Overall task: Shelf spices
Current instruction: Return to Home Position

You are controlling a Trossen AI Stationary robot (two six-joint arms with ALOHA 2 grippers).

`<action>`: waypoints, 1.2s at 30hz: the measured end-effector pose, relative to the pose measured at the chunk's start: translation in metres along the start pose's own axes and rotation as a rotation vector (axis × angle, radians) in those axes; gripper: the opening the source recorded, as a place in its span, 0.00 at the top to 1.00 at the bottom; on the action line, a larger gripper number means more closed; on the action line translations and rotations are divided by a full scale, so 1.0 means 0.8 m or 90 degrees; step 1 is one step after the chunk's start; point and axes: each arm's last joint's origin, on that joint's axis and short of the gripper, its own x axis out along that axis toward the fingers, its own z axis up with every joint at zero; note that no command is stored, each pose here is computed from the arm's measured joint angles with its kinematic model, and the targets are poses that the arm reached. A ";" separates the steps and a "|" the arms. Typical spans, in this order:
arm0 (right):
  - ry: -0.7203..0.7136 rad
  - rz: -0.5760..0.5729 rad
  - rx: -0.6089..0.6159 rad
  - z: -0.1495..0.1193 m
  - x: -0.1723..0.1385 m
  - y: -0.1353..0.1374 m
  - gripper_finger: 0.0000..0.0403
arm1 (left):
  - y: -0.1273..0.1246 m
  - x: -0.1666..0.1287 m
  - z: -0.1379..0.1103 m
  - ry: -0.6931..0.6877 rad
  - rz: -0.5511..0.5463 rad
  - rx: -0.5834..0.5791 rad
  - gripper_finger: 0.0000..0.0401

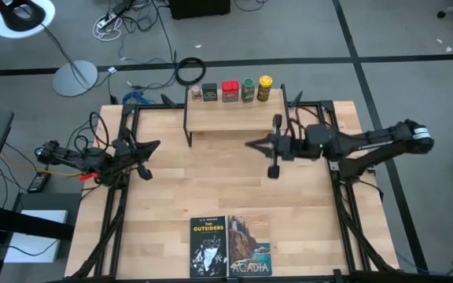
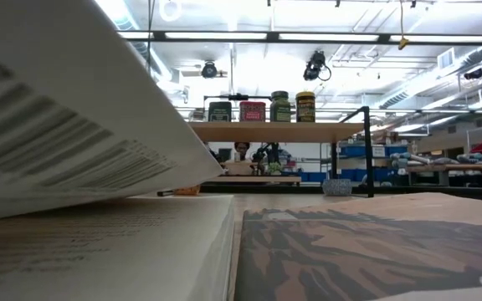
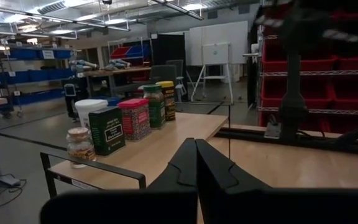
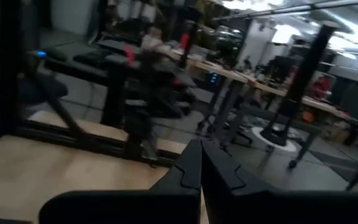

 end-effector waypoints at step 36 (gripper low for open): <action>-0.063 0.046 0.161 -0.149 -0.201 -0.002 1.00 | 0.000 0.000 0.000 -0.001 -0.005 0.035 1.00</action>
